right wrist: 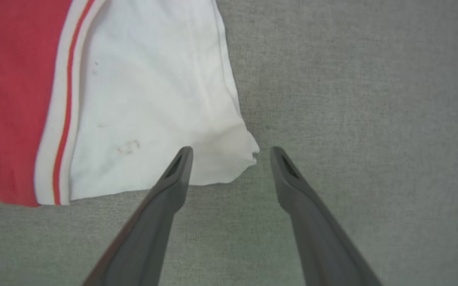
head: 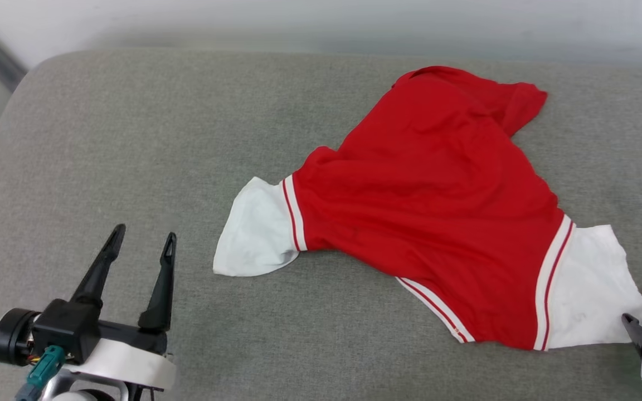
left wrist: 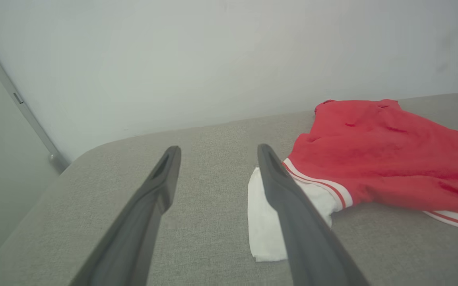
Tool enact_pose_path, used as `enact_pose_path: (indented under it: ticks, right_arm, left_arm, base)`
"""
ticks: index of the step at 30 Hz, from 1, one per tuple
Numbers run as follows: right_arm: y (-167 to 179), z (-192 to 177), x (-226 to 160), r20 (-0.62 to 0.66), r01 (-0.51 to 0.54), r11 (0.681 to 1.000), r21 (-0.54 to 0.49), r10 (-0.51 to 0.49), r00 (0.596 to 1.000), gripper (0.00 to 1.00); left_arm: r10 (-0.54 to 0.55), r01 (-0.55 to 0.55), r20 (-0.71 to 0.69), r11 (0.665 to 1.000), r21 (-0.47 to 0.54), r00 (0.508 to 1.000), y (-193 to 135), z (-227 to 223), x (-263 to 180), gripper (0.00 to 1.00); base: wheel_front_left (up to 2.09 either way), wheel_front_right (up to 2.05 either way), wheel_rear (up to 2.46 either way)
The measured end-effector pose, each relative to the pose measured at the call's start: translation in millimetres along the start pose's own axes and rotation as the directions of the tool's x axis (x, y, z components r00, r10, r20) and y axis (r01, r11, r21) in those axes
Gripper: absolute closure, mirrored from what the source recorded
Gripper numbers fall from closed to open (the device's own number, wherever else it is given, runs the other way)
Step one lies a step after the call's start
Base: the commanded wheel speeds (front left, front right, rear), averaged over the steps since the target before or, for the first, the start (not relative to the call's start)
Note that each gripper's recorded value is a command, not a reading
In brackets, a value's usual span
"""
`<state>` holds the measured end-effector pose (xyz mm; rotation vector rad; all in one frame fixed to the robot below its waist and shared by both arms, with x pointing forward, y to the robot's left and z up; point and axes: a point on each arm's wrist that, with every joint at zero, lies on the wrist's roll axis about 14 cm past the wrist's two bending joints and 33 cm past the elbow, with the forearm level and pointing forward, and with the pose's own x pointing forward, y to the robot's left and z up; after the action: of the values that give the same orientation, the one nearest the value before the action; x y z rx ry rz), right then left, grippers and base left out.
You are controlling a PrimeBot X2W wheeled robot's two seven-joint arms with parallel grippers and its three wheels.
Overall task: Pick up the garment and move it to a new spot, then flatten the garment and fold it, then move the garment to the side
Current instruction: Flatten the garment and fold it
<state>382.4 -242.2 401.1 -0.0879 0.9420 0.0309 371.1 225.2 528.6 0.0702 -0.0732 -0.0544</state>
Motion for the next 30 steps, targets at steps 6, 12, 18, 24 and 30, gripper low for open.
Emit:
enact_pose_path:
  ticks: [6,12,18,24,30]
  right_arm:
    - [6,-16,28,-0.084,-0.002,1.000,0.016,0.003,0.996,0.00]
    - [15,-25,43,-0.112,-0.026,0.999,0.024,0.029,0.993,0.62]
    - [4,-20,38,-0.055,-0.002,1.000,0.012,0.003,0.998,1.00]
    - [-27,-7,11,0.040,0.076,0.995,0.062,-0.079,0.996,1.00]
    - [-40,3,-11,0.093,0.104,0.991,0.088,-0.112,0.989,1.00]
  left_arm:
    - [0.004,-0.005,-0.049,1.000,-0.028,0.999,2,-10,1,0.00]
    - [-0.012,0.006,-0.118,0.999,-0.047,0.993,0,-24,0,0.00]
    - [-0.035,0.024,-0.177,0.998,-0.066,0.984,-6,-34,1,0.00]
    - [-0.154,0.096,-0.310,0.976,-0.196,0.938,-37,-51,0,0.00]
    - [-0.273,0.181,-0.518,0.958,-0.221,0.811,-58,-88,-8,0.00]
  base:
    - [0.00,0.00,0.00]
    - [0.00,0.00,0.00]
    - [0.00,0.00,0.00]
    - [0.00,0.00,0.00]
    - [0.00,0.00,0.00]
